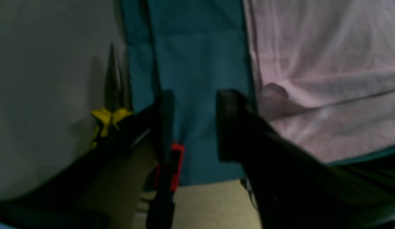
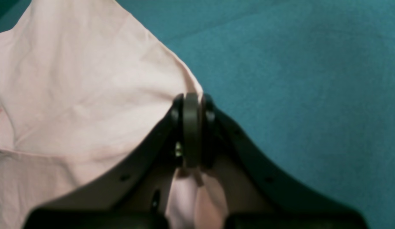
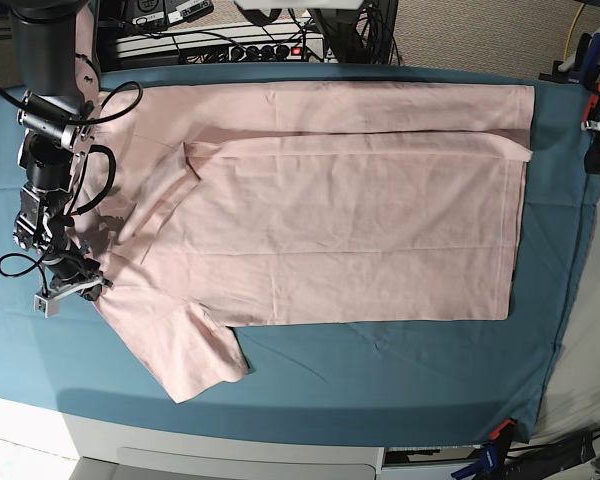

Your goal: Fold the T-shirt properly

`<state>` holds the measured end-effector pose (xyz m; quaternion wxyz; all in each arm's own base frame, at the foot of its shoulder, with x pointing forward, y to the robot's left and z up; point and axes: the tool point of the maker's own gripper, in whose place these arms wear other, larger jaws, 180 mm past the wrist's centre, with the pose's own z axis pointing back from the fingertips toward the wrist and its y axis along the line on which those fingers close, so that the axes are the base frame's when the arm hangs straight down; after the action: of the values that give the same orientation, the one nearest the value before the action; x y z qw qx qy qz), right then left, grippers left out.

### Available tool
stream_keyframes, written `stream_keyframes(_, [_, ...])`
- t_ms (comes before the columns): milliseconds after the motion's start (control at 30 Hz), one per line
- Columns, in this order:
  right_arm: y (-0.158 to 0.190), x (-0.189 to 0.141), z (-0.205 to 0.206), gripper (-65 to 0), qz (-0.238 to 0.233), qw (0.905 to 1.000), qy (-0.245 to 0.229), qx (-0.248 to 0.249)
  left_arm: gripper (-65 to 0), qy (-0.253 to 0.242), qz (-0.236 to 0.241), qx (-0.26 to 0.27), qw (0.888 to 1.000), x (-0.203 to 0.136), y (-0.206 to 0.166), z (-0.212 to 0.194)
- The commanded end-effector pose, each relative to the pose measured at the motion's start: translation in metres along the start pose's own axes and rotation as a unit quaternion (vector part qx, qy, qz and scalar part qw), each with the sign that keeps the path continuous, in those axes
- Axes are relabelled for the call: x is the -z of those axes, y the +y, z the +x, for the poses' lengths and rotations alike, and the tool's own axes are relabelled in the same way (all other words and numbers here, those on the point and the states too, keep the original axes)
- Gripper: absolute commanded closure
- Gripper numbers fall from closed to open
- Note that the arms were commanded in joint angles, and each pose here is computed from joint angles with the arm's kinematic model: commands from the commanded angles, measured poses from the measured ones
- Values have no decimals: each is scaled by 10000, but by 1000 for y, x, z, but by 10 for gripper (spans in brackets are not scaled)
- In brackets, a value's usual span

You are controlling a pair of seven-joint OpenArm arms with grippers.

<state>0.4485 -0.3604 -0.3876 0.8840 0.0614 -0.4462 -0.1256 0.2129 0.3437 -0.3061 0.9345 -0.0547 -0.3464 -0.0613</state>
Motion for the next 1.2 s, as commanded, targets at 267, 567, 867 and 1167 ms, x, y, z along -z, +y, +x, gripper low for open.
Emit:
stream_keyframes(267, [-3, -3, 15, 0, -27, 9999, -75, -125, -236, -626, 279, 9, 9976, -3, 14, 45])
stream_keyframes(567, [-3, -2, 14, 0, -27, 9999, -60, -122, -236, -795, 70, -387, 9961, 27, 21, 60])
stream_keyframes(867, [-3, -2, 14, 0, -26, 9999, -62, -120, -236, -345, -507, -1045, 9926, 105, 16, 73])
stream_keyframes(1167, [-2, -2, 14, 0, -23, 9999, -60, -120, -236, -413, -795, -1672, 9818, 153, 17, 133])
